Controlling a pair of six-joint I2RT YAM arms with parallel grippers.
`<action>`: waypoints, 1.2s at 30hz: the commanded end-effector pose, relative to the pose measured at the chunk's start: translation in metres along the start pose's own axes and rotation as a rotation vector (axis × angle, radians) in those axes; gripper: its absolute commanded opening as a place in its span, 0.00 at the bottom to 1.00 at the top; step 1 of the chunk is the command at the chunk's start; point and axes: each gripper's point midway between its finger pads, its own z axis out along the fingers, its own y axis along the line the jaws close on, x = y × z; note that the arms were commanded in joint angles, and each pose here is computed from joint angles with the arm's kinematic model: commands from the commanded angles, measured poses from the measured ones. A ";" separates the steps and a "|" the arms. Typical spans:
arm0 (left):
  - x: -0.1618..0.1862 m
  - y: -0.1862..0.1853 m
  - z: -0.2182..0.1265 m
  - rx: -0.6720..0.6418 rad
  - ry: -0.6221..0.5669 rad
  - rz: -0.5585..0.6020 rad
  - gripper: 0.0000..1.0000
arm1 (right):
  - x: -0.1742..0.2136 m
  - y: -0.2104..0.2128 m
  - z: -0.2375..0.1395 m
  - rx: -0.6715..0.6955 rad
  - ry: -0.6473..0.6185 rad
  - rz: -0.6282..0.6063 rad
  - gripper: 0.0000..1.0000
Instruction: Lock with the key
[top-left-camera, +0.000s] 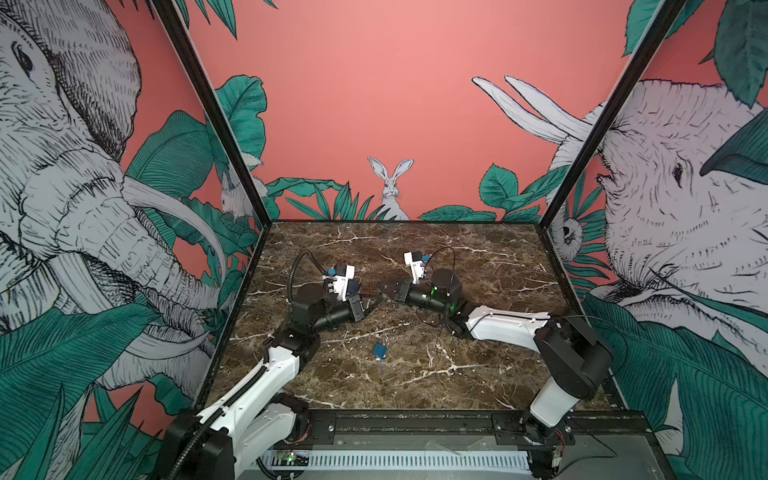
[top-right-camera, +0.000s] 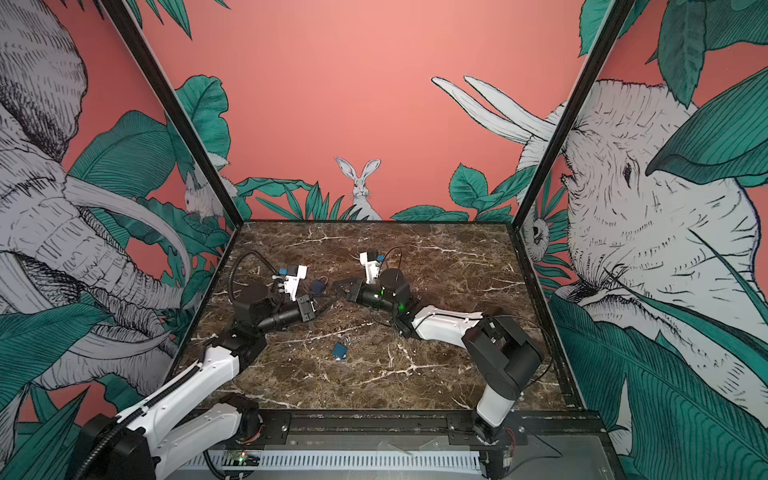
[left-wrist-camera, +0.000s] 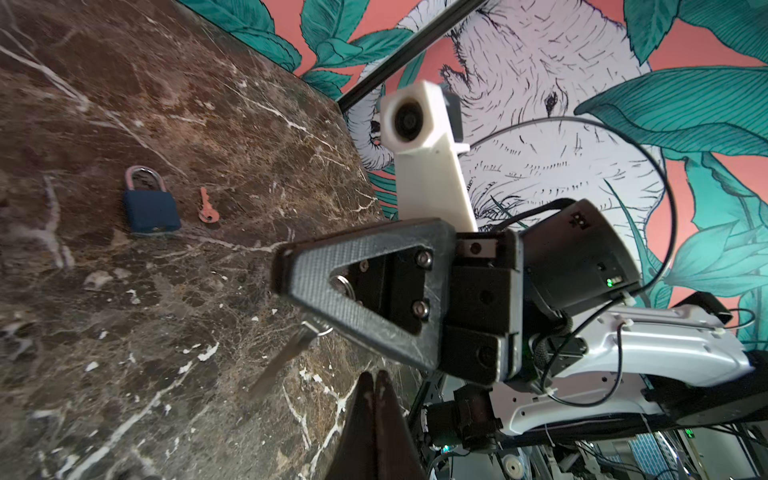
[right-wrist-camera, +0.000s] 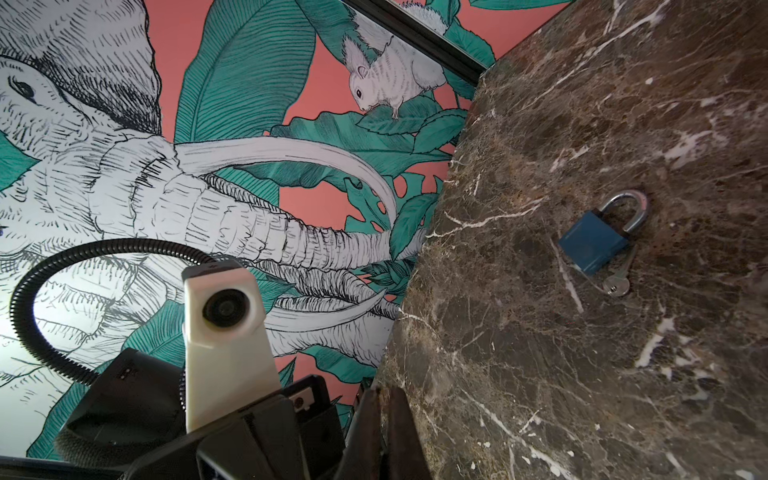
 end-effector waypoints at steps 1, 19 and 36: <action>-0.003 0.003 -0.014 -0.028 -0.010 0.019 0.00 | -0.005 0.003 -0.011 0.006 -0.012 -0.049 0.00; 0.045 0.074 -0.027 -0.318 0.159 -0.111 0.17 | 0.042 -0.071 -0.061 0.280 0.073 -0.058 0.08; 0.107 0.108 -0.014 -0.509 0.397 -0.086 0.26 | 0.075 -0.112 -0.098 0.363 0.057 0.007 0.07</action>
